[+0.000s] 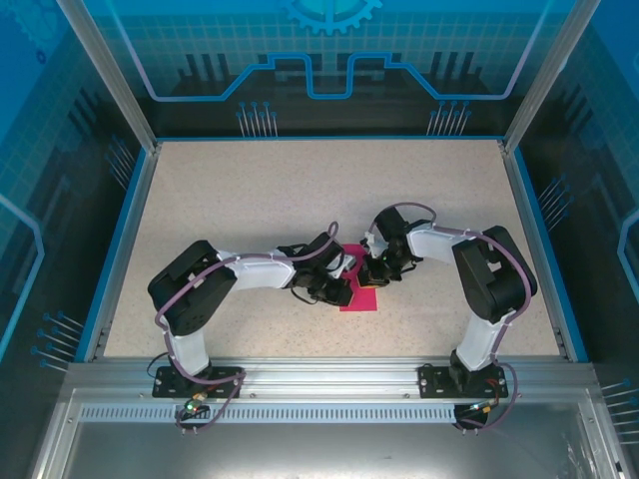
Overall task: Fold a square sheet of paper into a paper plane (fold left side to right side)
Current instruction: Fold the triangle a second time at the center of the table.
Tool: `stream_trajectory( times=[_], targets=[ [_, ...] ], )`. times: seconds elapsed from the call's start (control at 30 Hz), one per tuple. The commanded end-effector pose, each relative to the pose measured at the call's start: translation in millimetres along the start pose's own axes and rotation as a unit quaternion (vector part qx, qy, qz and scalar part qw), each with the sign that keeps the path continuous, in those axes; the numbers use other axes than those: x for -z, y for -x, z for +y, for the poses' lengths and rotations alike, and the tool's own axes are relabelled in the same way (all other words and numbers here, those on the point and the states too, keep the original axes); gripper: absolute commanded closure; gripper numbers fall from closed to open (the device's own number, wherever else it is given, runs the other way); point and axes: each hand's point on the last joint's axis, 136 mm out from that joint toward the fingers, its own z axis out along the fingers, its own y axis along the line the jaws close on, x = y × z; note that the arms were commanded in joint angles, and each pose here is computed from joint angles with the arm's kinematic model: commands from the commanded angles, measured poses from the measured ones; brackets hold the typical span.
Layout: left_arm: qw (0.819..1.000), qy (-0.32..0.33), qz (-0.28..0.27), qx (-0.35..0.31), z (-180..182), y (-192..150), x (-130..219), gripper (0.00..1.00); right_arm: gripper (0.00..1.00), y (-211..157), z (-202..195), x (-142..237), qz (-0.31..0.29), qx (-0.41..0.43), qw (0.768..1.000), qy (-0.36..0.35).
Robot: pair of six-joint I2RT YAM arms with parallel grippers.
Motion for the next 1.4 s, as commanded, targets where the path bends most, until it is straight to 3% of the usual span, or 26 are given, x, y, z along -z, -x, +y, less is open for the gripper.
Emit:
stream_trajectory(
  times=[0.0,0.43,0.97,1.37],
  targets=[
    [1.0,-0.015,0.003,-0.021,-15,8,4,0.92,0.92,-8,-20,-8,0.02,-0.011,0.999,-0.047],
    [0.999,-0.016,0.015,-0.025,-11,16,-16,0.93,0.92,-10,-20,-9,0.024,-0.013,0.998,-0.05],
    [0.999,0.011,0.047,-0.001,18,-26,-25,0.94,0.92,-11,-24,-12,0.031,-0.017,0.998,-0.057],
    [0.998,0.023,0.063,0.005,28,-59,-8,0.94,0.92,-12,-26,-11,0.033,-0.016,0.997,-0.064]
  ],
)
